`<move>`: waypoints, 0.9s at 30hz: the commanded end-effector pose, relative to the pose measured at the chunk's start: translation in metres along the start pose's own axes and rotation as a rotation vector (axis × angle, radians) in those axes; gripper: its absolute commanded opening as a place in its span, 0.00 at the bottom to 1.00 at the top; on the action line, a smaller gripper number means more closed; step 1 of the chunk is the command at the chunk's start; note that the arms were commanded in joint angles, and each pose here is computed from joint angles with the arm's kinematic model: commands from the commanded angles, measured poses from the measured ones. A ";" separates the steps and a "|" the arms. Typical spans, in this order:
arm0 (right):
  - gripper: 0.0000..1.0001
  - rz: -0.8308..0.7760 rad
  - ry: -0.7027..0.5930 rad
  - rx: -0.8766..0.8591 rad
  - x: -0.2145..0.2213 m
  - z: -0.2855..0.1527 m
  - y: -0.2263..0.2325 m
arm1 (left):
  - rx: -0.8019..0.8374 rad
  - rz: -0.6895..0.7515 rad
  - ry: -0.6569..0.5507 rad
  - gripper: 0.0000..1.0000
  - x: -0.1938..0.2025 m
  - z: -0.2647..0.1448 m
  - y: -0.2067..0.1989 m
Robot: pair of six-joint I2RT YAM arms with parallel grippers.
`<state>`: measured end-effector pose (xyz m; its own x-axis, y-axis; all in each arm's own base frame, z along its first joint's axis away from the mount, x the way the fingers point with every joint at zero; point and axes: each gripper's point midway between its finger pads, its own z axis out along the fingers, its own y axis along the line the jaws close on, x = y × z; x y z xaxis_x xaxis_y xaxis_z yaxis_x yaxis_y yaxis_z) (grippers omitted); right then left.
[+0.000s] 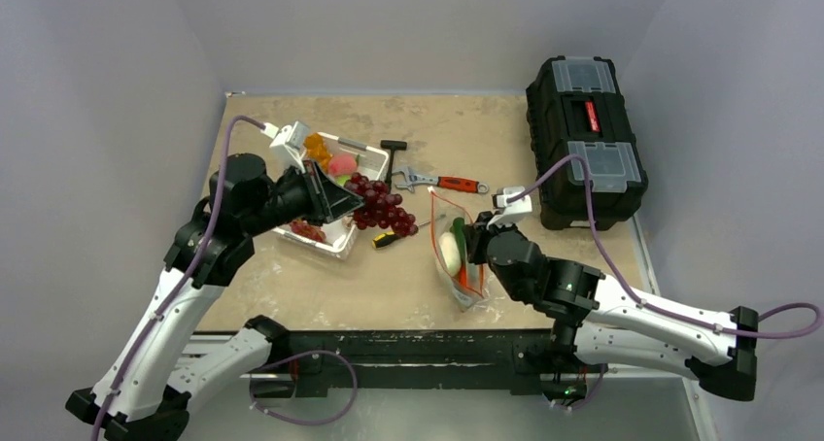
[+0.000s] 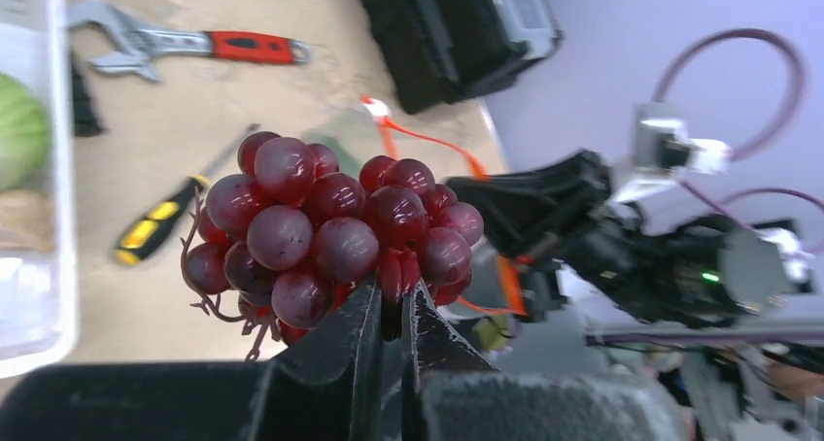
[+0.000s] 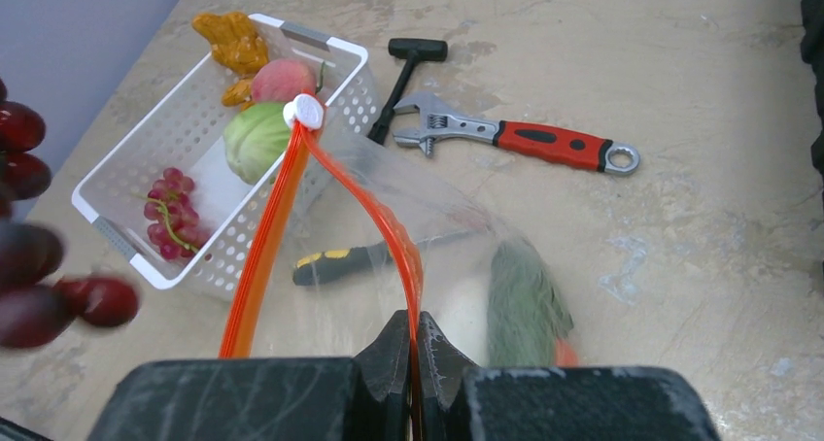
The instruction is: Place the food in the zip-top bag and seal the zipper
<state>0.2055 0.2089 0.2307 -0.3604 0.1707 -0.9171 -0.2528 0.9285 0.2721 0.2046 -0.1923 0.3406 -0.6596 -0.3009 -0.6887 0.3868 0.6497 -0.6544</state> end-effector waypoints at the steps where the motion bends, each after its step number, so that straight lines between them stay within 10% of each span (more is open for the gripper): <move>1: 0.00 0.088 -0.051 -0.073 -0.027 0.000 0.027 | 0.224 -0.067 -0.015 0.00 -0.006 -0.007 -0.062; 18: 0.00 0.201 -0.025 -0.170 -0.025 -0.006 0.045 | 0.307 -0.057 0.172 0.00 0.050 0.052 -0.128; 27: 0.00 0.218 -0.019 -0.178 -0.019 -0.007 0.043 | 0.358 -0.055 0.094 0.00 0.019 0.034 -0.155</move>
<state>0.1948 0.2374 0.2462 -0.4190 0.2962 -0.8583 -0.3199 0.8365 0.4448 0.1543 -0.3228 0.3416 -0.8141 -0.1385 -0.5640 0.4474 0.4695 -0.7612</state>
